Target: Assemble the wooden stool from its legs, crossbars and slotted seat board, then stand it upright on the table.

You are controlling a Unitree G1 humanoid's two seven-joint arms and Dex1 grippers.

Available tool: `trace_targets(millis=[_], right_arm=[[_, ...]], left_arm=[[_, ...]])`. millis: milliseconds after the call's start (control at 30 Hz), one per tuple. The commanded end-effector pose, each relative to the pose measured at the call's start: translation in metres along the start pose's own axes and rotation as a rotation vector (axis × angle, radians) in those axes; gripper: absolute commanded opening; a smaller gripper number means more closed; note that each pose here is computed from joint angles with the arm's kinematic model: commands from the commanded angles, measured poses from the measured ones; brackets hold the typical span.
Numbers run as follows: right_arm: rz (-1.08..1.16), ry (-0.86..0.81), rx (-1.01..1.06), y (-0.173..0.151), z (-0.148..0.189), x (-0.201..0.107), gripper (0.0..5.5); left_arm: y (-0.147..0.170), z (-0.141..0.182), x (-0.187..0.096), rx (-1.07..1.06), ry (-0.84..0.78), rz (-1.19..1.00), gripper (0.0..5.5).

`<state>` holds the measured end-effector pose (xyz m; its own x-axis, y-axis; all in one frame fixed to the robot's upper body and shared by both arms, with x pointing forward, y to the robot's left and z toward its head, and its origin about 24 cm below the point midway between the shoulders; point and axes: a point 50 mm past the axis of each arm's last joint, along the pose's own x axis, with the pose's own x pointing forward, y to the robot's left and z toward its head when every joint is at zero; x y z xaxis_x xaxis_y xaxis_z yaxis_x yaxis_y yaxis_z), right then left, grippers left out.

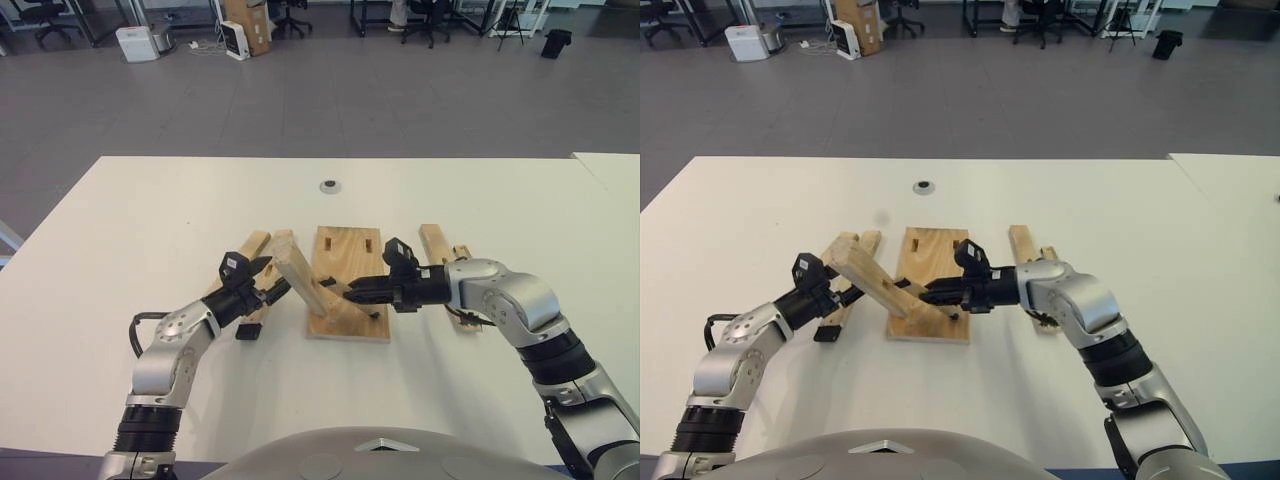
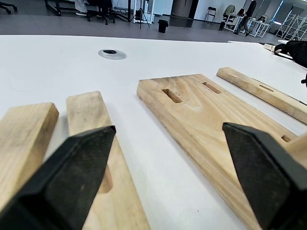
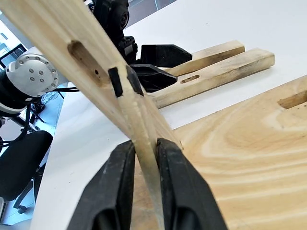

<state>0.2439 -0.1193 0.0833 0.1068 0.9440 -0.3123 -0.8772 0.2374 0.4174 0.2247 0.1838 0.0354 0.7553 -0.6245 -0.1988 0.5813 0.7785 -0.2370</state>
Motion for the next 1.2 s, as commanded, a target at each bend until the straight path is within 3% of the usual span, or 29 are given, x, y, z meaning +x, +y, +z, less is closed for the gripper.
trace_targets(millis=[33,267,500,600,767,867,1000,1200], right_arm=[[-0.012,-0.059,0.039,-0.003,0.003,-0.004,0.42],[-0.349,-0.278,0.226,-0.052,0.006,-0.022,0.42],[-0.491,-0.226,0.392,-0.066,-0.021,0.014,0.42],[-0.522,-0.254,0.393,-0.070,-0.021,0.015,1.17],[-0.580,-0.372,0.325,-0.075,0.000,-0.011,2.24],[-0.376,-0.473,0.201,-0.043,0.031,-0.023,2.24],[-0.088,-0.304,0.045,0.009,0.030,-0.022,2.24],[-0.191,-0.261,0.034,0.004,0.020,-0.029,2.24]], left_arm=[[-0.002,-0.004,0.001,0.002,0.006,0.007,4.15],[-0.004,-0.005,0.003,0.000,0.006,0.004,4.15],[-0.002,0.001,0.010,0.013,-0.006,-0.007,4.15],[-0.009,-0.002,0.013,0.009,0.000,-0.033,4.15],[-0.018,-0.009,0.011,-0.015,0.003,-0.038,4.15],[-0.012,-0.005,0.015,0.006,-0.007,-0.023,4.15],[-0.015,-0.005,0.022,0.038,0.004,-0.046,4.15],[-0.010,-0.004,0.025,0.054,-0.001,-0.022,4.15]])
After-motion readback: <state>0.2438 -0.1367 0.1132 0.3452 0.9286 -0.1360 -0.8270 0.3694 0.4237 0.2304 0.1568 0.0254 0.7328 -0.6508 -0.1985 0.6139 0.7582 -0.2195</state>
